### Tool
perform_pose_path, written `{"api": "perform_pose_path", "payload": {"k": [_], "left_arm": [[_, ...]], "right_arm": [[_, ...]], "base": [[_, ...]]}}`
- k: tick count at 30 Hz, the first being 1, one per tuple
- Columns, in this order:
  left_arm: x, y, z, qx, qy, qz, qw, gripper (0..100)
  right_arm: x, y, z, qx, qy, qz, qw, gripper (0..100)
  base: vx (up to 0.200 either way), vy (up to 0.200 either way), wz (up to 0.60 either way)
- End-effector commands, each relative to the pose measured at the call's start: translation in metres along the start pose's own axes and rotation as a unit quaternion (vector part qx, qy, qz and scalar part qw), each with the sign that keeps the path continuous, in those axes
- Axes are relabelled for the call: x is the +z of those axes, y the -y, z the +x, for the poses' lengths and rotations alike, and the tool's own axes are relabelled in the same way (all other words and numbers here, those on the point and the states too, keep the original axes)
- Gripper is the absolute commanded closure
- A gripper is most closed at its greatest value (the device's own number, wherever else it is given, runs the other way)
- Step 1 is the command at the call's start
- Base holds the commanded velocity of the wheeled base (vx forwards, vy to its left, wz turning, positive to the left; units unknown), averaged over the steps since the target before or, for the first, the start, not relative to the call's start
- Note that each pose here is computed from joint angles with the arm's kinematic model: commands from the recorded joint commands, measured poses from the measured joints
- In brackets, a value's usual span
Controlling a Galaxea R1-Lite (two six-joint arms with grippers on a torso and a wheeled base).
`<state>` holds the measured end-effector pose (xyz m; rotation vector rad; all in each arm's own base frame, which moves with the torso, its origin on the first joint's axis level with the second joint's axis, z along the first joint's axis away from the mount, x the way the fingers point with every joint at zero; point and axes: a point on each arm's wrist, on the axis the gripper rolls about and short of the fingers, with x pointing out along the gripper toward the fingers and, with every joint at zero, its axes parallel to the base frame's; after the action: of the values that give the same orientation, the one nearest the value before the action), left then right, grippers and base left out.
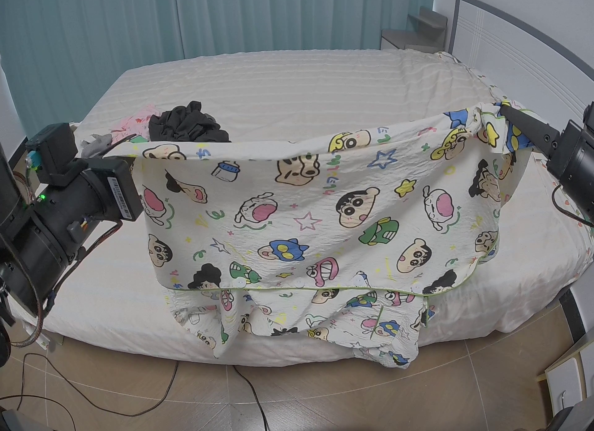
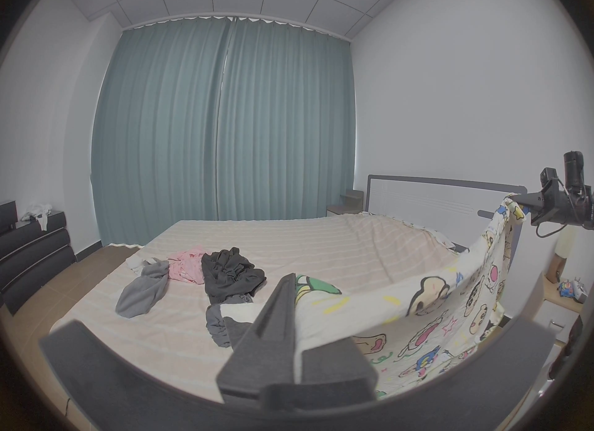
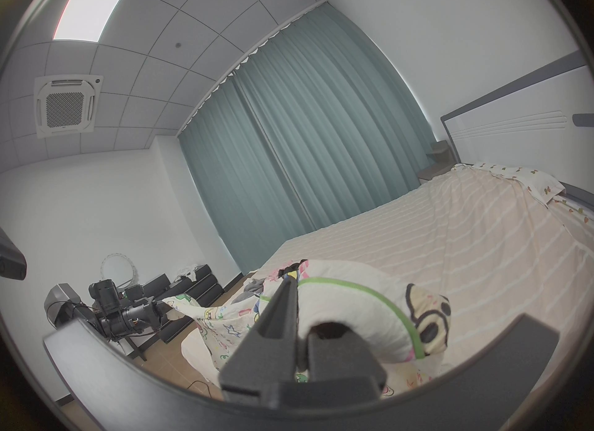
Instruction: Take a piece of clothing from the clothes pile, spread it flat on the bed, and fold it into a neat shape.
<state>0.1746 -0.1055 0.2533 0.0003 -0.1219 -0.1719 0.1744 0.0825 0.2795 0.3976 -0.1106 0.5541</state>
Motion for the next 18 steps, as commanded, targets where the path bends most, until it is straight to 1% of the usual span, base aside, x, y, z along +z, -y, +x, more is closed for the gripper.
{"api": "perform_pose_path", "payload": {"k": [1,3,8,12,18], "left_arm": [[-0.007,0.004,0.013,0.002,-0.015,0.007,0.9999,100],[-0.008,0.006,0.016,0.002,-0.017,0.008,0.9998,100],[-0.014,0.011,0.041,0.012,-0.030,0.014,0.9994,100],[-0.026,0.012,0.061,0.028,-0.049,0.018,0.9982,100],[-0.043,0.012,0.089,0.044,-0.071,0.027,0.9961,100]], "right_arm": [[0.000,0.004,0.001,-0.010,0.001,-0.001,1.0000,100],[0.000,0.004,0.001,-0.010,0.000,-0.001,0.9999,100],[-0.003,0.013,0.014,-0.026,-0.007,-0.003,0.9996,100],[-0.008,0.023,0.024,-0.039,-0.011,-0.003,0.9992,100],[-0.019,0.036,0.043,-0.046,-0.002,-0.002,0.9989,100]], "base": [[0.200,0.000,0.00],[0.200,0.000,0.00],[0.200,0.000,0.00],[0.200,0.000,0.00],[0.200,0.000,0.00]]}}
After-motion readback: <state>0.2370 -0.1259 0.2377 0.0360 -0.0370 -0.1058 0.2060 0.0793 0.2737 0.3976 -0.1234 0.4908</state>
